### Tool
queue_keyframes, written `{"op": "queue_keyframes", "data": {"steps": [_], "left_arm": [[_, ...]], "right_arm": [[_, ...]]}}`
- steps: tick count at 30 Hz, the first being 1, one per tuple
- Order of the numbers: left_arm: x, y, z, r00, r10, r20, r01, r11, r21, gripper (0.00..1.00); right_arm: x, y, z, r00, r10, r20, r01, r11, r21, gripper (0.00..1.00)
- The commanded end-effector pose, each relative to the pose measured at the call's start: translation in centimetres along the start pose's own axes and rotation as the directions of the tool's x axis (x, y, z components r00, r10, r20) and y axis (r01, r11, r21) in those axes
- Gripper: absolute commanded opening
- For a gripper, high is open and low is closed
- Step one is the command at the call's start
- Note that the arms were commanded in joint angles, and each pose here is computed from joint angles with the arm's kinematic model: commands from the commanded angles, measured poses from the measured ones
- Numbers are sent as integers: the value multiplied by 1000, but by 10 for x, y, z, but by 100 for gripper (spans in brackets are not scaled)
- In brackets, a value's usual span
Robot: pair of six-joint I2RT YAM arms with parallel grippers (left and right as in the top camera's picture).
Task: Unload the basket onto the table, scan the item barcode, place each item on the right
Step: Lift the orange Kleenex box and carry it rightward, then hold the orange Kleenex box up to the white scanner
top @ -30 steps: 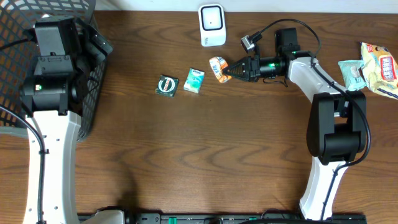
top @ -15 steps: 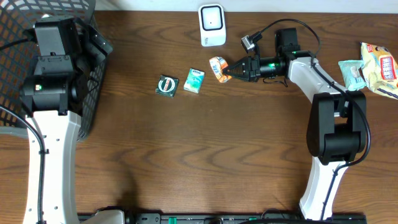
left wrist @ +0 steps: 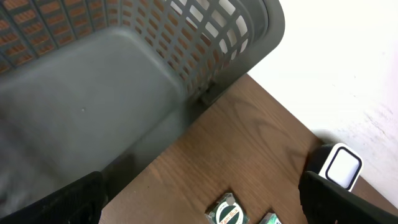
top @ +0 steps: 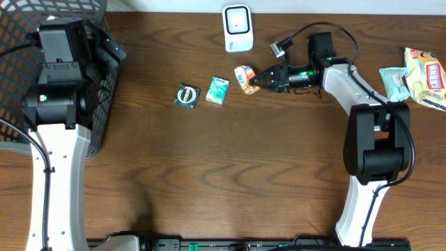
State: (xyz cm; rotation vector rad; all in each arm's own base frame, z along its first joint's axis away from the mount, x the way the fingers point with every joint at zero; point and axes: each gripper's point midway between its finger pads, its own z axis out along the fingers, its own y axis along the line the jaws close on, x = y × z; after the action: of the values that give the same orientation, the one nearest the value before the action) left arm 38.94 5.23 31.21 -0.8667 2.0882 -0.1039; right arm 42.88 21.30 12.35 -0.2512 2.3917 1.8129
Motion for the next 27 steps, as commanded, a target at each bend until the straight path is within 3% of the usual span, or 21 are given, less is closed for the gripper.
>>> {"op": "queue_keyframes", "data": {"steps": [1,7,14,21,27], "left_arm": [[-2,2,-2,1000,-15,6,15,1000,-2,98],[-2,2,-2,1000,-15,6,15,1000,-2,98],[-2,2,-2,1000,-15,6,15,1000,-2,98],[-2,2,-2,1000,-15,6,15,1000,-2,98],[-2,2,-2,1000,-15,6,15,1000,-2,98]], "right_arm": [[9,-52,9,997,83,7,-81,955,287,1],[29,-98,1,993,115,-13,-83,785,614,1],[26,-99,-33,996,73,-49,-1,563,826,1],[6,-90,-64,994,-35,-101,106,209,972,1],[-31,-72,-68,952,-235,-198,177,-107,978,1]]}}
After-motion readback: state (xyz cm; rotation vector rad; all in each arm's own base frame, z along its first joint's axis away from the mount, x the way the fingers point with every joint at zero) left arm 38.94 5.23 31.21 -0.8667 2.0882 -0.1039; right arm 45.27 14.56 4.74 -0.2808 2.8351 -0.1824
